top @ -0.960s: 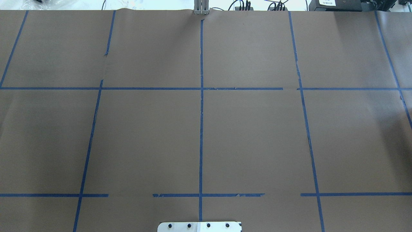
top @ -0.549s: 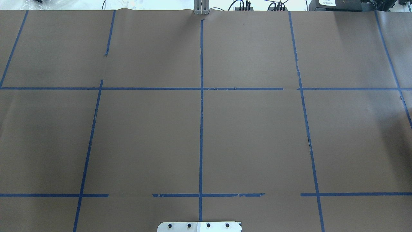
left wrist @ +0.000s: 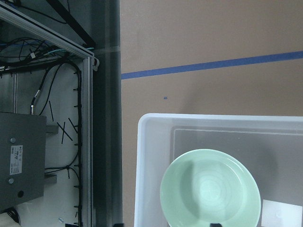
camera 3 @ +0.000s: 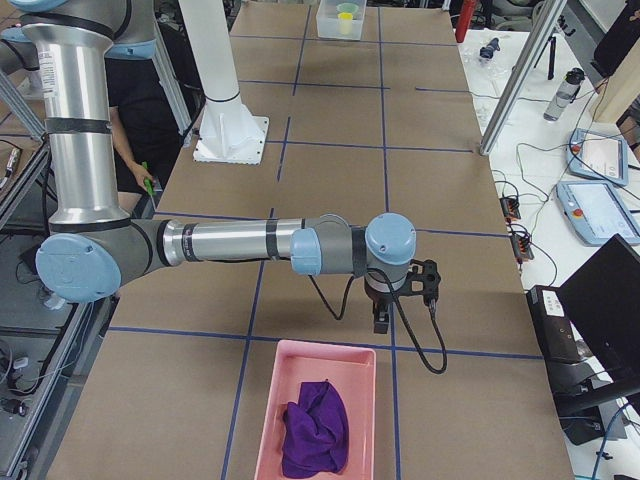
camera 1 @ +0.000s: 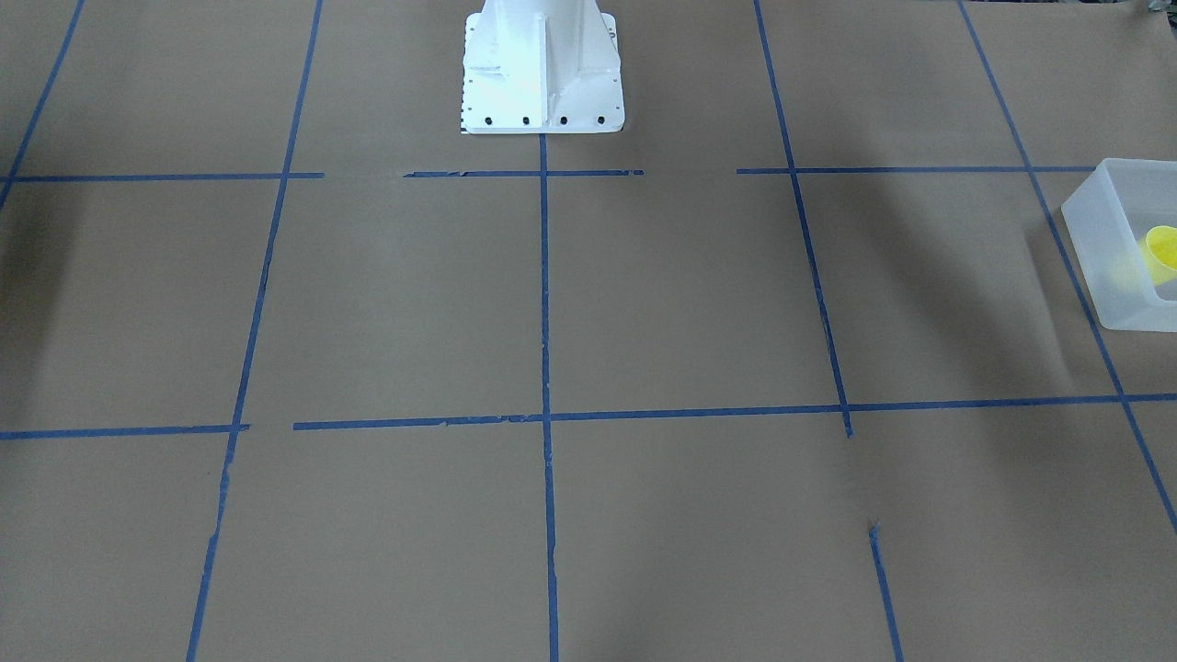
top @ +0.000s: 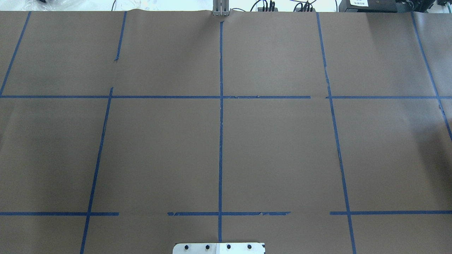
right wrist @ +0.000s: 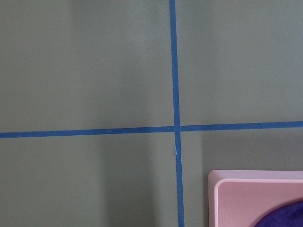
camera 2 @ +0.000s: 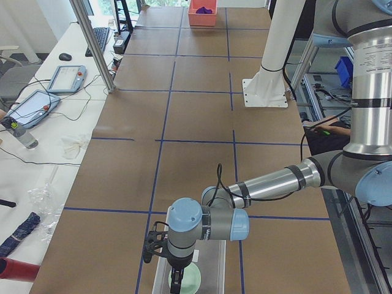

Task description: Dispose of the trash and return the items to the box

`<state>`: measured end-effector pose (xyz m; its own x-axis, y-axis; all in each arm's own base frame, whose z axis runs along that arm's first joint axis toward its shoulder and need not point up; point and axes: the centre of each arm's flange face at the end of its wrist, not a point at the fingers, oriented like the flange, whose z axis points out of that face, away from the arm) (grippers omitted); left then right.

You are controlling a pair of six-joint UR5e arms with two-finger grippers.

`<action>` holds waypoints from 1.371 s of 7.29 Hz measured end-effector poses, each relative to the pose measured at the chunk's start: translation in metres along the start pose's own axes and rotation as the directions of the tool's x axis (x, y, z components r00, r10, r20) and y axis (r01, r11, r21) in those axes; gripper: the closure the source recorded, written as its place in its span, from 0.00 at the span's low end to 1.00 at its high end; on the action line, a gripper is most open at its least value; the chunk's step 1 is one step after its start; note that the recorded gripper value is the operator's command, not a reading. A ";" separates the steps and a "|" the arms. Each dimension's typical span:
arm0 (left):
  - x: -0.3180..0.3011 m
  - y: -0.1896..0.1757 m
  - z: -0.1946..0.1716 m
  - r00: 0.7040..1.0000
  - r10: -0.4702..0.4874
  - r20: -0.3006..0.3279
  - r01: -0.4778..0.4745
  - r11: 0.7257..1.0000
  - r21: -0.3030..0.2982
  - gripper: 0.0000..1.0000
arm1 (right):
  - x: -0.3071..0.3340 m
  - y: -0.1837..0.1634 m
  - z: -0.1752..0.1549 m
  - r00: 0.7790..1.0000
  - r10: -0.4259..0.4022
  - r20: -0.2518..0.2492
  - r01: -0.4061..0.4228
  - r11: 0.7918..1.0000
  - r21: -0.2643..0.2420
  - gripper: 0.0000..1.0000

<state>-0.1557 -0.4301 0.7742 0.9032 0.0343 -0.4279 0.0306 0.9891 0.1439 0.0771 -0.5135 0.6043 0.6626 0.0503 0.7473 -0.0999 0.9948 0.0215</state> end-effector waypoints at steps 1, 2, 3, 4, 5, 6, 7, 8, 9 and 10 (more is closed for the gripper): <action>0.010 -0.014 -0.021 1.000 0.018 -0.008 -0.017 0.999 0.049 0.00 | 0.000 0.000 0.000 1.000 0.000 0.000 0.000 1.000 0.000 0.00; 0.023 -0.027 -0.047 0.999 0.043 -0.019 -0.040 0.994 0.104 0.00 | 0.000 -0.001 0.000 1.000 0.000 0.000 0.000 1.000 0.000 0.00; 0.035 -0.039 -0.069 0.997 0.073 -0.021 -0.069 0.985 0.157 0.00 | 0.000 -0.001 0.000 1.000 0.000 0.000 0.000 1.000 0.000 0.00; 0.043 -0.048 -0.084 0.995 0.098 -0.024 -0.091 0.975 0.201 0.00 | 0.000 -0.001 0.000 1.000 -0.001 0.001 0.001 1.000 0.000 0.00; 0.054 -0.055 -0.093 0.992 0.122 -0.045 -0.109 0.968 0.225 0.00 | 0.000 -0.001 0.000 1.000 -0.004 0.002 0.004 1.000 0.000 0.00; 0.073 -0.062 -0.098 0.984 0.151 -0.091 -0.127 0.966 0.223 0.00 | 0.000 -0.001 0.000 1.000 -0.006 0.004 0.006 1.000 -0.001 0.00; 0.093 -0.066 -0.099 0.975 0.163 -0.148 -0.135 0.973 0.186 0.00 | 0.000 0.000 0.001 1.000 -0.005 0.005 0.005 1.000 -0.001 0.00; 0.108 -0.066 -0.098 0.969 0.153 -0.194 -0.129 0.983 0.133 0.00 | 0.001 0.000 0.001 1.000 -0.004 0.006 0.004 1.000 -0.003 0.00; 0.115 -0.064 -0.096 0.966 0.135 -0.220 -0.119 0.989 0.085 0.00 | 0.002 0.001 0.002 1.000 -0.002 0.007 0.002 1.000 -0.005 0.00; 0.119 -0.061 -0.094 0.962 0.118 -0.246 -0.109 0.993 0.048 0.00 | 0.002 0.002 0.002 1.000 0.000 0.008 0.000 1.000 -0.006 0.00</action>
<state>-0.0901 -0.4733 0.6307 0.7671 0.1847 -0.6143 -0.0476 0.9714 0.2326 0.0765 -0.5119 0.6075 0.6568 0.0496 0.7524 -0.0954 0.9953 0.0177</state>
